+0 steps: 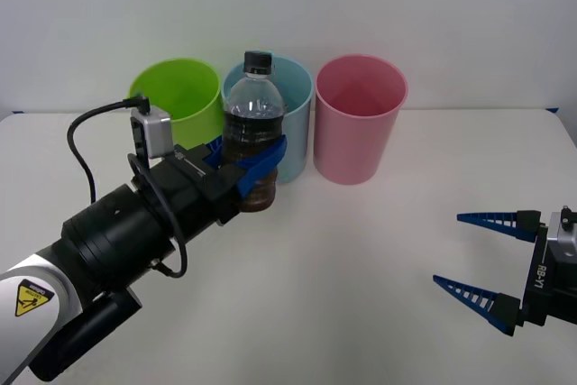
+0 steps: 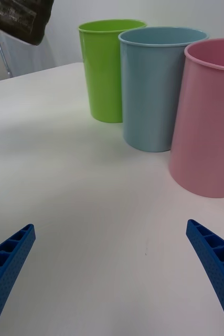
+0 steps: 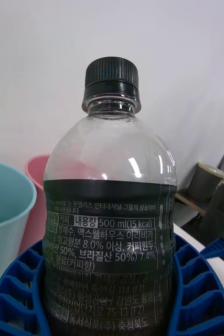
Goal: Put cans in the blue bin and PET bottles in the pink bin and trash in the green bin.
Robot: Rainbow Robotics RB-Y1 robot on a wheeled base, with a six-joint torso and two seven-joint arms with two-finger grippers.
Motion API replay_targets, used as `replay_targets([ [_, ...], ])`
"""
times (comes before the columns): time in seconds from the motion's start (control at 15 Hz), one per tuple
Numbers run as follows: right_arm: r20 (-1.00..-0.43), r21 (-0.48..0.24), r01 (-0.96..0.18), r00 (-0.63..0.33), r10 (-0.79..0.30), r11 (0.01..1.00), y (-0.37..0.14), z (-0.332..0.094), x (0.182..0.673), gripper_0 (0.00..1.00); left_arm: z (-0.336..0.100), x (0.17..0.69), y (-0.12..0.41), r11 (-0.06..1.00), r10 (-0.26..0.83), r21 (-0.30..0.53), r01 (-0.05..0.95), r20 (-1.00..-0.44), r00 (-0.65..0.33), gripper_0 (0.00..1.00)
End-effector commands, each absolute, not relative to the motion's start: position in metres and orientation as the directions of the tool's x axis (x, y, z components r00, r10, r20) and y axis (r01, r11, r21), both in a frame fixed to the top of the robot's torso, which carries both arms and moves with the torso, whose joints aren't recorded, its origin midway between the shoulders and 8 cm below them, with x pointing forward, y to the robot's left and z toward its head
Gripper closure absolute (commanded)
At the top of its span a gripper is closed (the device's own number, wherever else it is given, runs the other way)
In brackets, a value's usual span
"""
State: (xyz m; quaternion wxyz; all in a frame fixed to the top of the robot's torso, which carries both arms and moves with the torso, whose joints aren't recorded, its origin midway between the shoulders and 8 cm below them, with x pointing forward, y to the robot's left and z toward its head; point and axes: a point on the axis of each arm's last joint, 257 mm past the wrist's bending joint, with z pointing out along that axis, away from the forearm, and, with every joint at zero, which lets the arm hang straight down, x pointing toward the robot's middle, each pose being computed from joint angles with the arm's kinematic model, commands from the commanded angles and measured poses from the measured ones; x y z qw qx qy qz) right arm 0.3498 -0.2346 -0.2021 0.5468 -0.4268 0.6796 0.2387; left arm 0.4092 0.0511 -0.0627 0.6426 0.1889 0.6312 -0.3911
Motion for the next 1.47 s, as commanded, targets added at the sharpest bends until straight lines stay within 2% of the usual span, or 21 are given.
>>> replay_targets([
  [0.07, -0.947, -0.142, -0.841, -0.038, -0.319, 0.522, -0.235, -0.202, 0.35, 0.0, -0.03, 0.416, 0.047, 0.607, -0.297, -0.23, 0.761, -0.953, -0.052, 1.0],
  [0.27, -0.947, -0.142, -0.841, -0.038, -0.319, 0.522, -0.235, -0.202, 0.35, 0.0, -0.007, 0.435, 0.027, 0.579, -0.308, -0.206, 0.789, -0.951, -0.023, 1.0],
  [0.4, -0.947, -0.142, -0.841, -0.038, -0.319, 0.522, -0.235, -0.202, 0.35, 0.0, 0.002, 0.473, 0.013, 0.585, -0.307, -0.194, 0.787, -0.952, -0.007, 1.0],
  [0.73, -0.947, -0.142, -0.841, -0.038, -0.319, 0.522, -0.235, -0.202, 0.35, 0.0, 0.035, 0.536, -0.022, 0.575, -0.355, -0.234, 0.784, -0.935, -0.018, 1.0],
  [0.93, -0.947, -0.142, -0.841, -0.038, -0.319, 0.522, -0.235, -0.202, 0.35, 0.0, 0.055, 0.563, -0.034, 0.595, -0.355, -0.214, 0.775, -0.935, 0.014, 1.0],
  [1.47, -0.947, -0.142, -0.841, -0.038, -0.319, 0.522, -0.235, -0.202, 0.35, 0.0, 0.043, 0.581, -0.073, 0.6, -0.298, -0.189, 0.777, -0.955, -0.002, 1.0],
])
